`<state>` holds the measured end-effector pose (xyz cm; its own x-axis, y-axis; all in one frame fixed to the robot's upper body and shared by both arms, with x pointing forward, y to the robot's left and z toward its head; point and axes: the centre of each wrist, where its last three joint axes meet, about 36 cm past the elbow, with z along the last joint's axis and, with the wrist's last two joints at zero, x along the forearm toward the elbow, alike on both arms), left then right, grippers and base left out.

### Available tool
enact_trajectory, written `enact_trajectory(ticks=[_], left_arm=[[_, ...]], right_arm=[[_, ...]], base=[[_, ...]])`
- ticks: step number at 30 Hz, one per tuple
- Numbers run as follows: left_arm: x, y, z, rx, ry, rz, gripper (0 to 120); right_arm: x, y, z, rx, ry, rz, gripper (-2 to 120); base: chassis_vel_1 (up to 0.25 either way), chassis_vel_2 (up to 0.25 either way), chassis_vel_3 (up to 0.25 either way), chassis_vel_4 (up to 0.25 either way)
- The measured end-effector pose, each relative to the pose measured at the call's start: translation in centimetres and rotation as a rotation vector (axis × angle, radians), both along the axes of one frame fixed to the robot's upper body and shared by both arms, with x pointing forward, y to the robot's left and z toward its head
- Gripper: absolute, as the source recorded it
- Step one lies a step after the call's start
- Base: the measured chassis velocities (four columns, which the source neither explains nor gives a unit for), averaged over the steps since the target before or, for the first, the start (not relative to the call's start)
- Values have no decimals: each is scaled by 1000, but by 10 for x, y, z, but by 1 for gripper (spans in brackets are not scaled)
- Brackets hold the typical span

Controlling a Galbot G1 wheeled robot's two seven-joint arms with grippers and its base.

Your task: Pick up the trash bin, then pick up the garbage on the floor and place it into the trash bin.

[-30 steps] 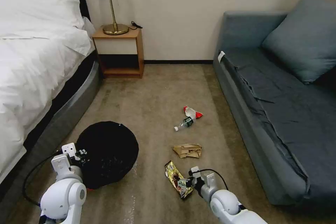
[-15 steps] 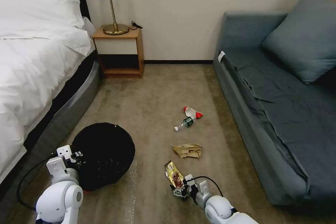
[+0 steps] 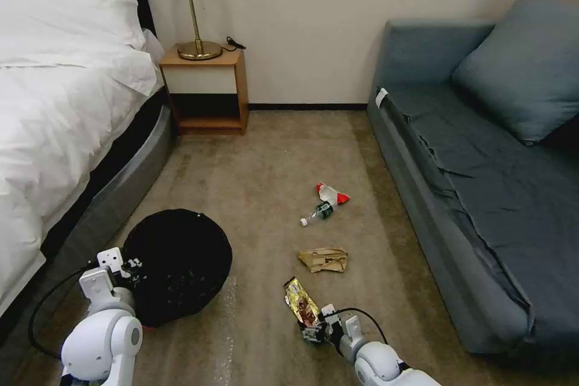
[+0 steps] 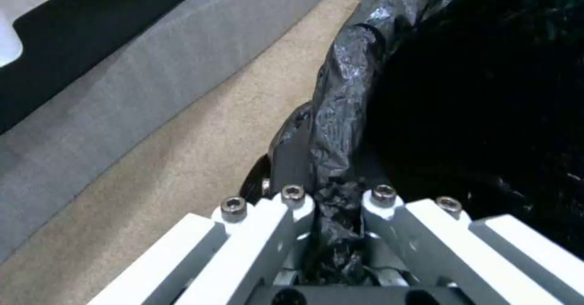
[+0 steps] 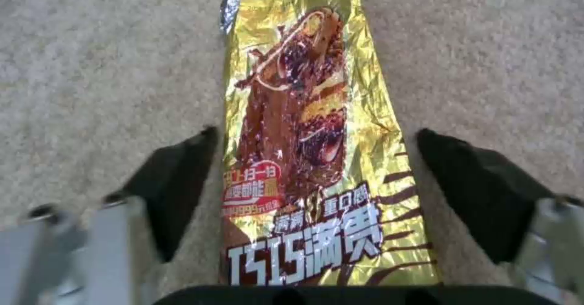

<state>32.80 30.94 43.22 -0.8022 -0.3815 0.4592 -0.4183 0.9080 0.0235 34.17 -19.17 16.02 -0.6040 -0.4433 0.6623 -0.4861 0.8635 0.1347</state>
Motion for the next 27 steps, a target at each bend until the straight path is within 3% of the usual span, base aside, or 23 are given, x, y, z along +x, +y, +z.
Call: enact_trajectory(ticks=[1,5,16,20,27], left_arm=[[0,0,0,0,0,0,4],[0,1,0,1,1,1,4],[1,0,-1,-2,1,-1,4],[2,0,-1,-3,-1,-3,4],[3,-1,0,-4,-2,-5,4]], right_arm=[[0,0,0,0,0,0,79],[-2,0,-2,-4,-9,7,59],[-6,-6,-1,-12,-26,16,23],[-7,-15,3,-22,-38,20,5],[-5,-26,14,-17,-58,20,0]], base=[[0,0,0,0],[0,0,0,0],[0,0,0,0],[0,0,0,0],[0,0,0,0]])
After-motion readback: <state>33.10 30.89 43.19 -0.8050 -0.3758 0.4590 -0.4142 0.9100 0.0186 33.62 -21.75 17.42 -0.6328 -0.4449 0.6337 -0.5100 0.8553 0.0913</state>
